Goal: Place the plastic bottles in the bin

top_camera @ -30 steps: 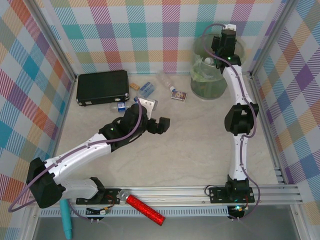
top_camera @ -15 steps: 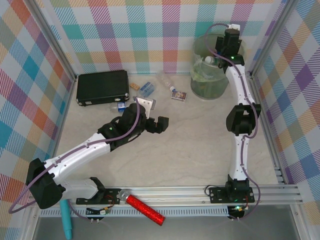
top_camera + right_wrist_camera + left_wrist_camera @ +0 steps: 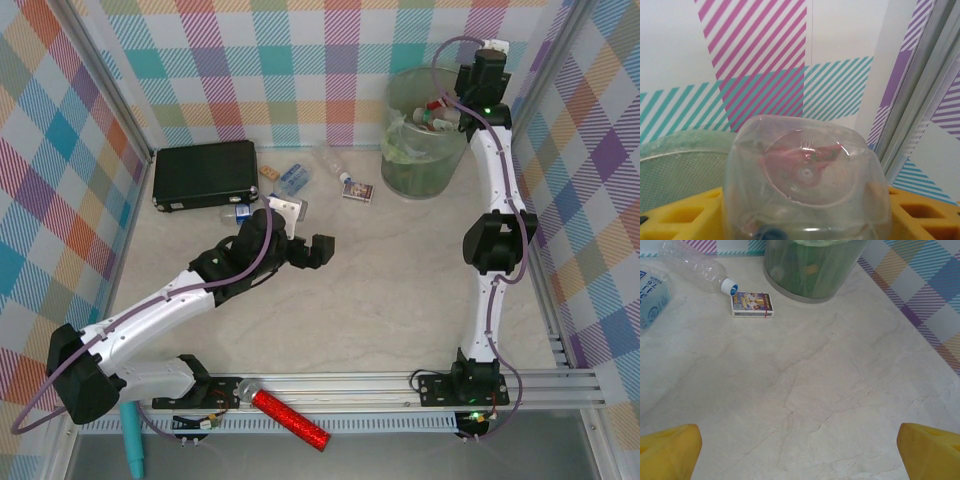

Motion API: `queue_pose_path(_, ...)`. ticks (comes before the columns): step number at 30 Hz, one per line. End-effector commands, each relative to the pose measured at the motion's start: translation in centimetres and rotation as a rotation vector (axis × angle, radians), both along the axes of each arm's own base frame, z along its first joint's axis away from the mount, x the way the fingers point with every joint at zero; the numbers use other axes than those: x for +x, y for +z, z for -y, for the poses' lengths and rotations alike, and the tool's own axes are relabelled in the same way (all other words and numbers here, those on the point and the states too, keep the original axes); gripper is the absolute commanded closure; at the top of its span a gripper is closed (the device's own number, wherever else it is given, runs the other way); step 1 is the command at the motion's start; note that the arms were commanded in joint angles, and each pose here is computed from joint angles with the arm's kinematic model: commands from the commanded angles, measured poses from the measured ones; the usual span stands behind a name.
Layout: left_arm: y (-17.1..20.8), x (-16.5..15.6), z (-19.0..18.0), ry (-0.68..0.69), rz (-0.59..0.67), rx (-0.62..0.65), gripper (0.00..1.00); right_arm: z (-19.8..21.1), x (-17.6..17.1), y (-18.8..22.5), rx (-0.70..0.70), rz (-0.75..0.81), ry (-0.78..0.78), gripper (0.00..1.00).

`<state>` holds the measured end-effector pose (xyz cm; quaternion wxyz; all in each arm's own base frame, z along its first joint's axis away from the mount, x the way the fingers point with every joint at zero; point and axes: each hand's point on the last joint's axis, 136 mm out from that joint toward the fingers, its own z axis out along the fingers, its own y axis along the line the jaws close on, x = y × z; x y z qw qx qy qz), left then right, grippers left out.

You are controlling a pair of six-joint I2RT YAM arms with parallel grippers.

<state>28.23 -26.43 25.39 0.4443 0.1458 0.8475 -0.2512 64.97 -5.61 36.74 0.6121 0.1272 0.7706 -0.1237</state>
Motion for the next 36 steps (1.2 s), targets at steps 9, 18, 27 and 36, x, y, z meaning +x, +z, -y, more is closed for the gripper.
queue_pose_path(9,0.1,-0.1,-0.3,0.009,-0.001,-0.016,0.00,-2.2,1.0,-5.2,0.080,-0.117,0.108,0.36)
queue_pose_path(18,-0.1,0.0,-0.1,0.006,-0.010,-0.018,0.00,-5.9,1.6,-6.2,0.172,-0.137,0.308,0.36)
queue_pose_path(27,0.0,-0.1,-0.2,0.010,-0.006,-0.019,0.00,-5.4,0.2,-1.2,0.140,-0.059,0.290,0.07)
queue_pose_path(36,0.1,-0.2,-0.1,0.013,-0.019,-0.040,0.00,-6.9,-2.7,3.7,0.183,-0.001,0.361,0.01)
